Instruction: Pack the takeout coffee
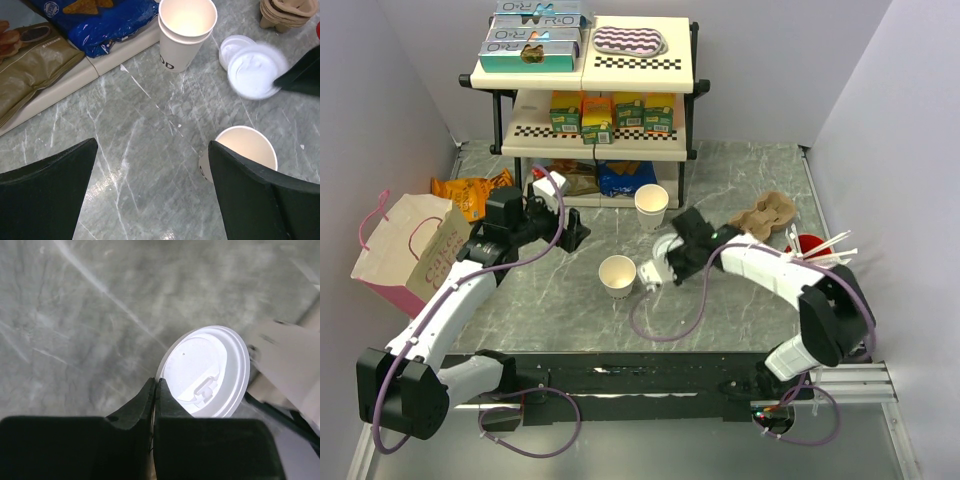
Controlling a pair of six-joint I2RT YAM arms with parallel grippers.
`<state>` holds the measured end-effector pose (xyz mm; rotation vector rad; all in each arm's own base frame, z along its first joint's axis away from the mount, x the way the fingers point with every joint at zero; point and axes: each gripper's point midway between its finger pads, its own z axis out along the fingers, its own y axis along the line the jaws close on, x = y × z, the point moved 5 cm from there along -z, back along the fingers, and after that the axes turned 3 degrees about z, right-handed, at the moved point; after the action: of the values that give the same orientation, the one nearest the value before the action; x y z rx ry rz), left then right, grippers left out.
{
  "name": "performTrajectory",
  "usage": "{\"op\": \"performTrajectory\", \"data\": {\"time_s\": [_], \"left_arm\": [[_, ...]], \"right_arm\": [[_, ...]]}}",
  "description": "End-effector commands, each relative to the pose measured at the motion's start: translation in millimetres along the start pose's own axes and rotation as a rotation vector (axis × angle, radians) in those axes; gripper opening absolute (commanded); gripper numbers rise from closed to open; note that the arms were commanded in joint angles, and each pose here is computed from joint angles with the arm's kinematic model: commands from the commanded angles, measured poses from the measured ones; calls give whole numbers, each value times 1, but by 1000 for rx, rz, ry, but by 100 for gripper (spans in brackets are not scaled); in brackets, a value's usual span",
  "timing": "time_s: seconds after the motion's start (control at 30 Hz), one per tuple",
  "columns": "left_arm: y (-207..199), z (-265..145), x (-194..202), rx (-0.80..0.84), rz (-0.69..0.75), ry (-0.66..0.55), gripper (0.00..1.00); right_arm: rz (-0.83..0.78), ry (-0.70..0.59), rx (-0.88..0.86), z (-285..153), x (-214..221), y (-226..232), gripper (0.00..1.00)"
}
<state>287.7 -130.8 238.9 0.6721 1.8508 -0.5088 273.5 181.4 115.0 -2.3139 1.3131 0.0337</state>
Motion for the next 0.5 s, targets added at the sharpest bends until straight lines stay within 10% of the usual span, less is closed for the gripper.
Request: {"op": "performTrajectory", "data": {"time_s": [0.0,0.47], "left_arm": [[-2,-2,-6,22,47,-20,99],[-31,-22,-4,111,266,-56,99]], "right_arm": [[276,-185,-2,-72,-29,-18,0],[937,-763,-294,-154,-93,-79,0]]}}
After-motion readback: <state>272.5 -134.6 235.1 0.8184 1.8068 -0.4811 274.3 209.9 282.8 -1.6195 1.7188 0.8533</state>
